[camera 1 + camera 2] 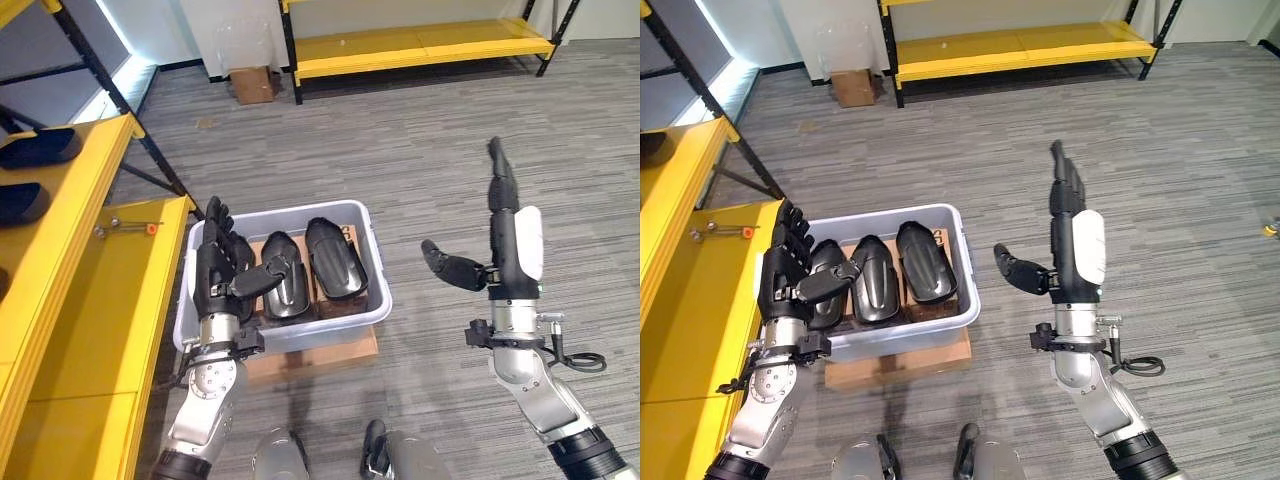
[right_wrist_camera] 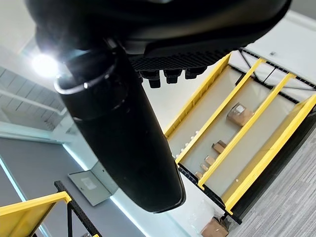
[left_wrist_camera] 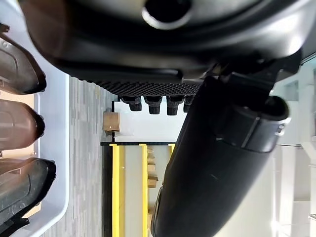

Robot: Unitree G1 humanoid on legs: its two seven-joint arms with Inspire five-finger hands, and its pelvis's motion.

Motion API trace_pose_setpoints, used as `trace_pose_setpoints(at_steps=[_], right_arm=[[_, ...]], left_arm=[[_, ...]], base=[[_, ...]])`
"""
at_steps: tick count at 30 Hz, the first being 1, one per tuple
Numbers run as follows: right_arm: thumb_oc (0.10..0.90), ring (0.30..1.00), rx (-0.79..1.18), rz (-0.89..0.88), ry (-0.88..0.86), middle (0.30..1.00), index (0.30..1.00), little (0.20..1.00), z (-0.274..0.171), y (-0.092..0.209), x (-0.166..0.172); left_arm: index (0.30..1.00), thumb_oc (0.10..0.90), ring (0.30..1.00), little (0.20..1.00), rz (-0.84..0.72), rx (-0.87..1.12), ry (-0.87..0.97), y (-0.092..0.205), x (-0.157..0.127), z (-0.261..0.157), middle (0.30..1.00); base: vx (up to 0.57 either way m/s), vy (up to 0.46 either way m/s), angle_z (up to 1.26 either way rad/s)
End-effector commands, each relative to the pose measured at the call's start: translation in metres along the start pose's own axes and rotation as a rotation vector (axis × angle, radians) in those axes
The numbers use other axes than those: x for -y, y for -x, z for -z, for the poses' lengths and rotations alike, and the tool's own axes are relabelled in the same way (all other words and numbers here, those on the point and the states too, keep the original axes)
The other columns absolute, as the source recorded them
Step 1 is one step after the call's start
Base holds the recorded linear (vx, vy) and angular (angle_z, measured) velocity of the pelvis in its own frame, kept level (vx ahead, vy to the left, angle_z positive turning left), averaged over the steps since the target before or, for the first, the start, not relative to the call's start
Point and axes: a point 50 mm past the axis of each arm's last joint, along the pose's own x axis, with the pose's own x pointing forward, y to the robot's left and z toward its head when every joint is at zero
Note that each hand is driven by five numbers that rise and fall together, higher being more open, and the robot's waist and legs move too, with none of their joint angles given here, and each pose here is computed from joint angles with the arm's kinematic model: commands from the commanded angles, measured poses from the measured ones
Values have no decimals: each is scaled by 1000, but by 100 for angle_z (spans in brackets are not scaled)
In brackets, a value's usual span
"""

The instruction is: Move parts from the plastic box to the shelf.

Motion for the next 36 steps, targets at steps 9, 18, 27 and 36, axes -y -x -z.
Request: trace_pose_setpoints(at_steps=[9,18,27,36], right_arm=[[900,1000,165,7,-39,1000,1000,1000,-23,-3,8],[900,1000,160,19,-56,1000,1000,1000,-27,-9,1],[900,1000,258,-107,-58,1000,1000,1000,-41,-26,-14],[900,1000,259,-313,51,1000,1000,1000,-35,-29,-15]], left_arm=[[1000,900,1000,1000,13,174,21,-8,-17,-27,1000],[1000,900,1000,1000,101,159,13,-9,-9,-31,1000],[1000,900,1000,1000,70,184,-16,-13,-11,-35,1000],[1000,900,1000,1000,119,164,29,-13,-10,-35,1000]], base=[[276,297,-7],[118,169,7],[-14,-158,-16],[8,-86,2]])
